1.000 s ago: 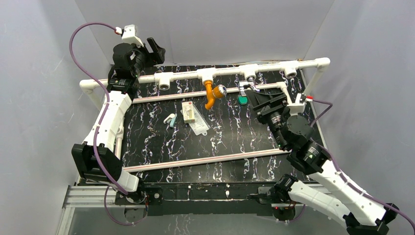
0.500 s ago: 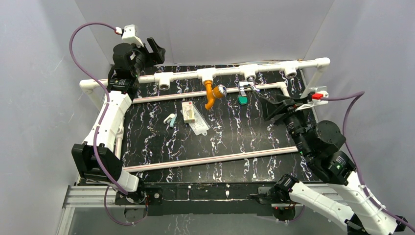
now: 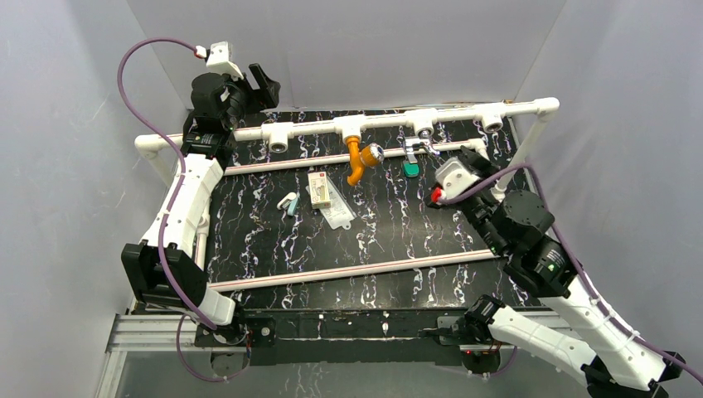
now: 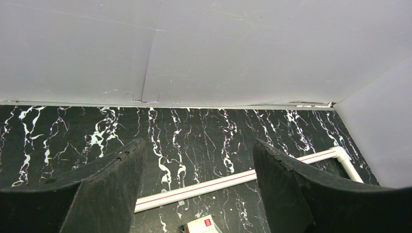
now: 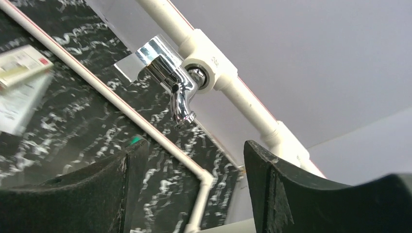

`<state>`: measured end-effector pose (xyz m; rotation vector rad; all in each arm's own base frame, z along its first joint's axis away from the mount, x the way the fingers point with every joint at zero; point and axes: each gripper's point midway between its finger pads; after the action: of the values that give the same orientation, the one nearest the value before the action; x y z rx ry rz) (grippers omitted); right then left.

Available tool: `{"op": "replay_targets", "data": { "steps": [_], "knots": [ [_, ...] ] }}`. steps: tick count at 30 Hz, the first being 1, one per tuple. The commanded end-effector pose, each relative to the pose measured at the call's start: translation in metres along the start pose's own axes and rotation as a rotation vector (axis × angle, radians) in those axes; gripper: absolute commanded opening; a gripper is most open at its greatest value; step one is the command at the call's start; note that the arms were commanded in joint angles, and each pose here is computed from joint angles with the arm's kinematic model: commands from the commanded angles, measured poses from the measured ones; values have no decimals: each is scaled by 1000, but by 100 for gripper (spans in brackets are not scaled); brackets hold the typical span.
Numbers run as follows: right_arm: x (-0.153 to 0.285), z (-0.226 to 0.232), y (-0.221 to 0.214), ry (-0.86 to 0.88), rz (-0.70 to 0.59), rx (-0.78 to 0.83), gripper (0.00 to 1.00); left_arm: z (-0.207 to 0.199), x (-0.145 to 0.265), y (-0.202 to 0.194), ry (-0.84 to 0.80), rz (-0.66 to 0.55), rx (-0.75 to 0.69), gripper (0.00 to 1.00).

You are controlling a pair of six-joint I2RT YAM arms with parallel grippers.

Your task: Install the water faucets

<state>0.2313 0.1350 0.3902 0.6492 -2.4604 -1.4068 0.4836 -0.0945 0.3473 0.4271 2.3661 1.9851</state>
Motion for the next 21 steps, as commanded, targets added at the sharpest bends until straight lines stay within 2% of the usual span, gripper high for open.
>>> {"op": "replay_targets", "data": {
  "steps": [1, 8, 14, 21],
  "knots": [
    [-15, -8, 18, -2, -64, 326, 80, 37, 4, -177, 100, 520, 64, 78],
    [-37, -14, 25, -84, -89, 569, 81, 37, 4, -177, 98, 519, 64, 78],
    [-52, -17, 28, -127, -77, 697, 80, 37, 3, -178, 96, 522, 65, 78],
    [-61, -17, 32, -173, -77, 797, 72, 38, 3, -177, 98, 519, 65, 78]
  ]
}}
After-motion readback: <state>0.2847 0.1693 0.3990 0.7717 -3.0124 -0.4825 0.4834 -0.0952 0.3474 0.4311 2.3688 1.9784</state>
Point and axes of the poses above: each gripper's point midway between its finger pads, its own x axis back along the fingers, its own z axis along the line the jaws close on, y = z × x, and after that the axes turned 7 degrees about -x, right-handed
